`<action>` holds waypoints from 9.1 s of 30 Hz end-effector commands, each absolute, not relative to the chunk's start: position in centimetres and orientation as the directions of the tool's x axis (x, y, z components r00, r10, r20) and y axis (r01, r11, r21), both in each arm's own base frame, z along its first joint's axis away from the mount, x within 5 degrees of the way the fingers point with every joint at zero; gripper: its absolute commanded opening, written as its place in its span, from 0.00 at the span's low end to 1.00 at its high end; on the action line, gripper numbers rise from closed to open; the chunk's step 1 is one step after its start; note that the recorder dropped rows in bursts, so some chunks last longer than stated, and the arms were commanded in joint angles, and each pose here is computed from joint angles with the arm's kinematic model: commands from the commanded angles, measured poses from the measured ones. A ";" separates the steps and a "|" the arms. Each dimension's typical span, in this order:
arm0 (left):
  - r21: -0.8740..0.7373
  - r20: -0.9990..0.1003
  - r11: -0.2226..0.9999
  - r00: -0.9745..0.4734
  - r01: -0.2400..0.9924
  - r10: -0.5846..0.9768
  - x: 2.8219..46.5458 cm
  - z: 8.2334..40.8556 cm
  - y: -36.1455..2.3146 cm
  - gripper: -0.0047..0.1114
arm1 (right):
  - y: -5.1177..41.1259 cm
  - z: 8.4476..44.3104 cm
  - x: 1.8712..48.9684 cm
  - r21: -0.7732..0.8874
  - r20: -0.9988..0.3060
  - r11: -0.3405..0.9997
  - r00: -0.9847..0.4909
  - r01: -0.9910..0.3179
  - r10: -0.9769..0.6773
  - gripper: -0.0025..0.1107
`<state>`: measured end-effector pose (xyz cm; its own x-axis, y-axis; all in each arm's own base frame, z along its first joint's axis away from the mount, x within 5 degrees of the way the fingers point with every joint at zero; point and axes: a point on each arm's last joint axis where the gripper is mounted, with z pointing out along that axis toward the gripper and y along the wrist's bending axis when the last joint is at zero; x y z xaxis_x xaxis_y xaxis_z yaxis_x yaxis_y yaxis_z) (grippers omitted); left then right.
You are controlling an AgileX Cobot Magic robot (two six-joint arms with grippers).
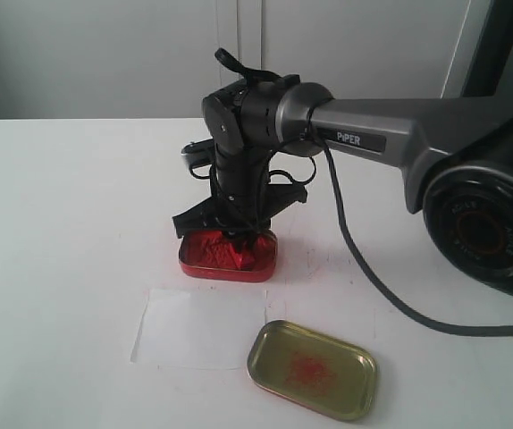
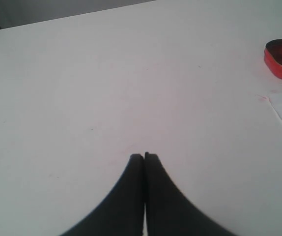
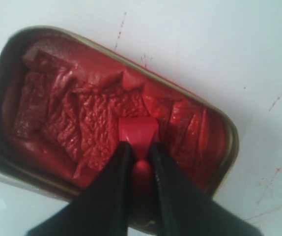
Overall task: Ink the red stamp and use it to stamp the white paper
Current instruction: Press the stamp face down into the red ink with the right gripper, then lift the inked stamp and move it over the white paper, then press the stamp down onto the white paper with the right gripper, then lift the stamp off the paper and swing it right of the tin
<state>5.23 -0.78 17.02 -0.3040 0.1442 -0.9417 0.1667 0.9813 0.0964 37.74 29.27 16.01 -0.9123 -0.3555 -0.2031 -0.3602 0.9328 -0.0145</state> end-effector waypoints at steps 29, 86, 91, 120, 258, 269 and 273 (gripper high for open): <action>0.097 -0.943 0.982 -0.301 0.165 0.143 5.2 17.0 -0.8 0.04 | 28.9 19.5 37.7 0.033 -0.307 0.950 -0.907 -0.312 -0.287 0.02; 0.097 -0.943 0.982 -0.301 0.165 0.143 5.2 17.0 -0.8 0.04 | 33.1 23.7 30.7 0.057 -0.235 0.841 -0.826 -0.538 -0.513 0.02; 0.097 -0.943 0.982 -0.301 0.165 0.143 5.2 17.0 -0.8 0.04 | 33.7 23.7 30.0 0.082 -0.226 0.835 -0.826 -0.545 -0.517 0.02; 0.097 -0.943 0.982 -0.301 0.165 0.143 5.2 17.0 -0.8 0.04 | 31.7 17.3 27.7 0.141 -0.249 0.865 -0.862 -0.482 -0.441 0.02; 0.097 -0.943 0.982 -0.301 0.165 0.143 5.2 17.0 -0.8 0.04 | 31.2 19.6 26.8 -0.013 -0.294 0.878 -0.838 -0.478 -0.460 0.02; 0.097 -0.943 0.982 -0.301 0.165 0.143 5.2 17.0 -0.8 0.04 | 31.0 19.8 26.9 0.037 -0.285 0.895 -0.863 -0.445 -0.417 0.02; 0.097 -0.943 0.982 -0.301 0.165 0.143 5.2 17.0 -0.8 0.04 | 30.7 20.1 27.3 0.106 -0.273 0.908 -0.890 -0.405 -0.366 0.02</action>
<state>5.23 -0.78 17.02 -0.3040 0.1442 -0.9417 0.1667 0.9813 0.0964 26.88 31.26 19.47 -0.8761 -0.4017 -0.2666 -0.4321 0.8995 0.0644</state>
